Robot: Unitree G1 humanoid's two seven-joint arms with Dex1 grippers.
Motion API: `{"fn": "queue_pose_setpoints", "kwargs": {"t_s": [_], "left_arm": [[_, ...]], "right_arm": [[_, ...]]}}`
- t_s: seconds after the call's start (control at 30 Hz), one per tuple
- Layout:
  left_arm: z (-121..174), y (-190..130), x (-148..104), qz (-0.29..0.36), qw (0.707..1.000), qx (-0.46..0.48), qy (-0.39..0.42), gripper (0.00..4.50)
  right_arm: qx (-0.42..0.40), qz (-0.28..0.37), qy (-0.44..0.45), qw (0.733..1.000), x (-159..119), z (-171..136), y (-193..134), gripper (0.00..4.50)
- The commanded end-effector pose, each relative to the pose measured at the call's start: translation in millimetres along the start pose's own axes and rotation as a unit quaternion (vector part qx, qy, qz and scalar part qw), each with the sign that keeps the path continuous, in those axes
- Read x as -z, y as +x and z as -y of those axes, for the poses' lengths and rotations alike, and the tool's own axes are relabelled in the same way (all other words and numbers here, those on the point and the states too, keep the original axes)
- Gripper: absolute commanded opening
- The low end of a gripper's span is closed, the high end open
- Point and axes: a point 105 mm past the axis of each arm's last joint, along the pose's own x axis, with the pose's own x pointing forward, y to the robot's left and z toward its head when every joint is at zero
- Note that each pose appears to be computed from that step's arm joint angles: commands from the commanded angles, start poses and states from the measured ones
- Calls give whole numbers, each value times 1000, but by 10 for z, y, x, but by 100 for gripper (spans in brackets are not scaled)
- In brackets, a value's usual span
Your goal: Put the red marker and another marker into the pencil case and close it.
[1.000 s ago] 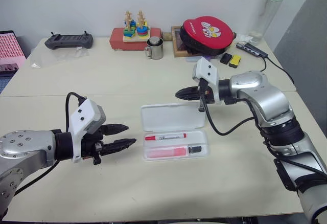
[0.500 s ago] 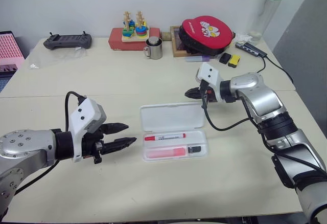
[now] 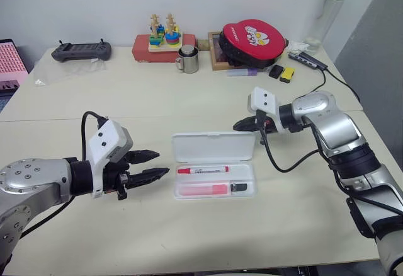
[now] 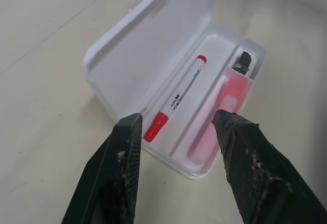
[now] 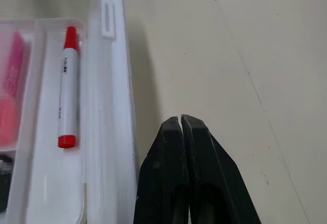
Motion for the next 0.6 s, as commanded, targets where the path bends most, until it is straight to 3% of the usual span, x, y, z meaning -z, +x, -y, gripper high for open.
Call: {"fn": "queue_pose_setpoints", "kwargs": {"t_s": [0.03, 0.6], "left_arm": [[11, -1, -50, 8, 1000, 0, 12, 238], [16, 13, -34, 10, 1000, 1, 8, 238]], "right_arm": [[-22, 10, -16, 1000, -97, -107, -17, 5], [-75, 35, -38, 996, -321, -381, -53, 5]]}}
